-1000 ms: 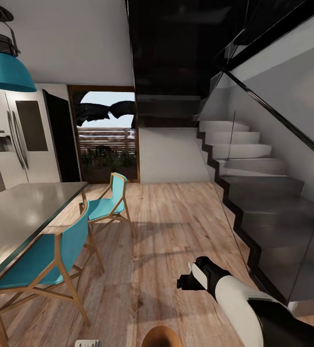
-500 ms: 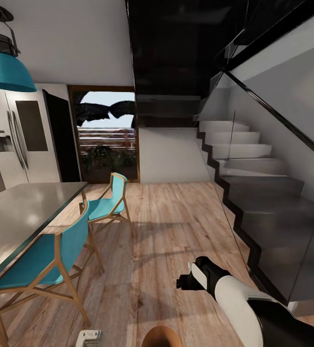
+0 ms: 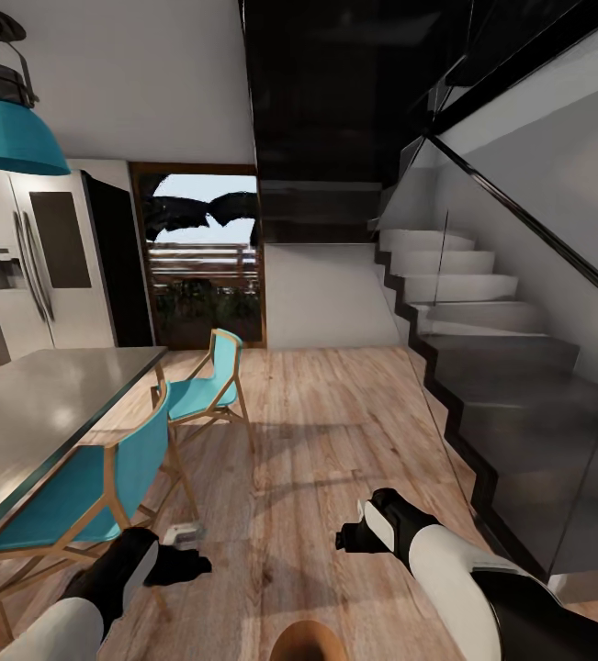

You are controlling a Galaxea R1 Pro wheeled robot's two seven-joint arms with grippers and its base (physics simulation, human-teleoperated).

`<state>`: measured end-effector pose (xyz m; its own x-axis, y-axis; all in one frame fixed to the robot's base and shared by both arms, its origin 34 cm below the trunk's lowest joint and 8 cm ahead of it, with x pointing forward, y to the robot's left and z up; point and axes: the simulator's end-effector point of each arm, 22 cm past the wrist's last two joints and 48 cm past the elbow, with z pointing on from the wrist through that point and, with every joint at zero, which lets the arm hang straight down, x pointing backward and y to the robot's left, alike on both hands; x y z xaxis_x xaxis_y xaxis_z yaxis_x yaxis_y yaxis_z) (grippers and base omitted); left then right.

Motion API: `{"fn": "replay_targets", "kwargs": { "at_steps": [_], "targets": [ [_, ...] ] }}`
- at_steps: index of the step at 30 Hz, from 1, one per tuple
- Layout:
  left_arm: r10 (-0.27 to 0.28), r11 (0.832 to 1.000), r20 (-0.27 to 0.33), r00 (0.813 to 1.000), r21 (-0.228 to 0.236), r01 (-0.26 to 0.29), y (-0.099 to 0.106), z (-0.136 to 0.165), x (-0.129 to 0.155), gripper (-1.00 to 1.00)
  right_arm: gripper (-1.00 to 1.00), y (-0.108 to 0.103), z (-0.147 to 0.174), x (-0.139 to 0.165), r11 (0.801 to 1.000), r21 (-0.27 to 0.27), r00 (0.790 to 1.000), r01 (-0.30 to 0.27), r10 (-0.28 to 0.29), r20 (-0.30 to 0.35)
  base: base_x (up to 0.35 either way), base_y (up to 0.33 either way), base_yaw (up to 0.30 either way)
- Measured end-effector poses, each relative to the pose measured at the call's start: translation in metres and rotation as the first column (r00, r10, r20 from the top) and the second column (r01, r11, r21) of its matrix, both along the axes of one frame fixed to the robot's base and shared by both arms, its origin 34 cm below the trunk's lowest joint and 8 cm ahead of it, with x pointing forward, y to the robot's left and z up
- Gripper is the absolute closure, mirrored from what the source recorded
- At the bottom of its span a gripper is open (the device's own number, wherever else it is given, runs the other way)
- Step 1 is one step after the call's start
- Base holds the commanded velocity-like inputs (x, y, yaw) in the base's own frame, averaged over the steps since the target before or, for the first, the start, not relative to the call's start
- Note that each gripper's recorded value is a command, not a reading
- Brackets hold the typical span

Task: Put the three can of soda from the living room inside the tash can in the kitchen.

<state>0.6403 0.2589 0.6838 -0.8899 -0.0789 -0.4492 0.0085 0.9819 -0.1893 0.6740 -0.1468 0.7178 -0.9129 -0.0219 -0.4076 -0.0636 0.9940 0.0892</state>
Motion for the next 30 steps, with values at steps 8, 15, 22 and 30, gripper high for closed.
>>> {"fn": "replay_targets", "kwargs": {
  "at_steps": [8,15,22,30],
  "targets": [
    [0.023,0.999,0.021,1.0,-0.041,-0.022,-0.001,0.023,0.02,-1.0,-1.0,-0.001,-0.001,0.0,1.0,0.0,1.0,0.001,-0.001,-0.001,0.0,0.0,0.0],
    [0.026,0.999,0.041,0.999,-0.034,-0.024,0.001,0.021,0.025,-1.0,-1.0,-0.001,-0.006,-0.001,1.0,-0.001,1.0,0.001,-0.001,-0.011,0.0,0.0,0.0],
    [0.028,0.999,0.031,0.999,-0.031,-0.027,0.002,0.014,0.023,-1.0,-1.0,-0.001,-0.012,-0.002,1.0,-0.001,1.0,0.001,-0.001,-0.022,0.0,0.0,0.0],
    [0.026,0.999,0.02,0.999,-0.026,-0.026,0.003,0.007,0.021,-1.0,-1.0,-0.001,-0.018,-0.004,1.0,-0.001,0.999,0.001,-0.001,-0.034,0.0,0.0,0.0]
  ]
}}
